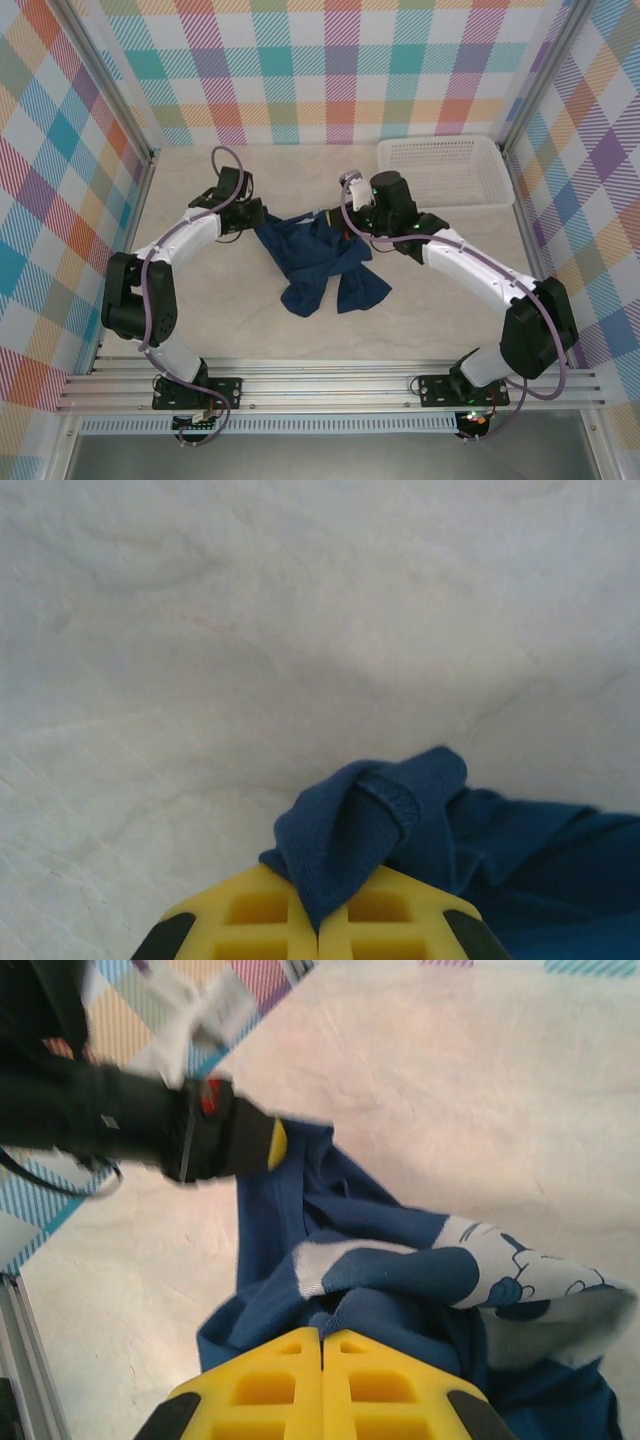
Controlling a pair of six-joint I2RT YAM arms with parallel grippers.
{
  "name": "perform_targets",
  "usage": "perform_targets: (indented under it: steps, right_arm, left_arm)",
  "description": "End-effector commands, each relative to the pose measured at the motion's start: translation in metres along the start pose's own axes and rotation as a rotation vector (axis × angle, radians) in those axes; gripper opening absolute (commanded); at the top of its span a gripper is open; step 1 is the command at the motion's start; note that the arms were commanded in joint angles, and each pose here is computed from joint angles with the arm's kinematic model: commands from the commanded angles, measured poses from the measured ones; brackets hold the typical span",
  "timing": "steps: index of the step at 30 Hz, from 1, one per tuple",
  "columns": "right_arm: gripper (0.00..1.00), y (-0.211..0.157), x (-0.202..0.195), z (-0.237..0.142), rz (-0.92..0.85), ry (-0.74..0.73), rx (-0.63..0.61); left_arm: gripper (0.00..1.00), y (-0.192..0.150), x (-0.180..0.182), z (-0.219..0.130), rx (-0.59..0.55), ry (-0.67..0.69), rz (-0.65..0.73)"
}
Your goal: Fold the inside-out t-shirt
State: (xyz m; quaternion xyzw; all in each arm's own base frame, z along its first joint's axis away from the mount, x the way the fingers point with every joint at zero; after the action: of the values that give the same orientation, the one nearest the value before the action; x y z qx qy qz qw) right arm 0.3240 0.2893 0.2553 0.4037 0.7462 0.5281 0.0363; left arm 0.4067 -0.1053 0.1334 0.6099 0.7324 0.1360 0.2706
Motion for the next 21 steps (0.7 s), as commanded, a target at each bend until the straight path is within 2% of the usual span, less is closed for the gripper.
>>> perform_targets:
  steps: [1,3,5,7,9,11,14,21]
  right_arm:
    - [0.00,0.037,0.018,-0.022,-0.075,0.069,-0.129]
    - [0.00,0.043,0.018,-0.030,-0.111,0.065,-0.148]
    - [0.00,0.043,0.019,-0.032,-0.142,0.076,-0.141]
    - [0.00,0.039,0.022,-0.031,-0.159,0.098,-0.127]
    - [0.00,0.035,0.023,-0.030,-0.171,0.111,-0.121]
    - [0.00,0.033,0.024,-0.031,-0.183,0.117,-0.119]
    - [0.00,0.032,0.025,-0.033,-0.190,0.121,-0.127]
    - [0.00,0.027,0.024,-0.031,-0.171,0.128,-0.114]
  left_arm:
    - [0.03,-0.027,0.009,0.009,0.050,-0.003,-0.033]
    - [0.11,-0.037,0.013,0.004,0.052,-0.005,-0.043]
    - [0.26,-0.039,0.010,-0.009,0.033,-0.043,-0.057]
    - [0.43,-0.033,-0.006,-0.031,-0.023,-0.154,-0.076]
    - [0.58,-0.022,-0.038,-0.062,-0.104,-0.329,-0.062]
    - [0.69,-0.024,-0.070,-0.084,-0.112,-0.486,-0.022]
    - [0.74,-0.035,-0.108,-0.096,-0.057,-0.640,0.041]
    - [0.73,-0.042,-0.143,-0.075,0.050,-0.703,0.090]
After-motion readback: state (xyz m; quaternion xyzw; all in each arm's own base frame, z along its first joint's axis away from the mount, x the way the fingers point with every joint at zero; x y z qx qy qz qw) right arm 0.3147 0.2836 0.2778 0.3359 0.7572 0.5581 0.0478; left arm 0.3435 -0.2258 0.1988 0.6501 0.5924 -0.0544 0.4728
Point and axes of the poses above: each hand's point on the last joint's axis, 136 mm out from that joint toward the fingers, its own z axis out along the fingers, its own x axis along the line the jaws close on, y = z × x, the point moved 2 cm from there along -z, back along the fingers
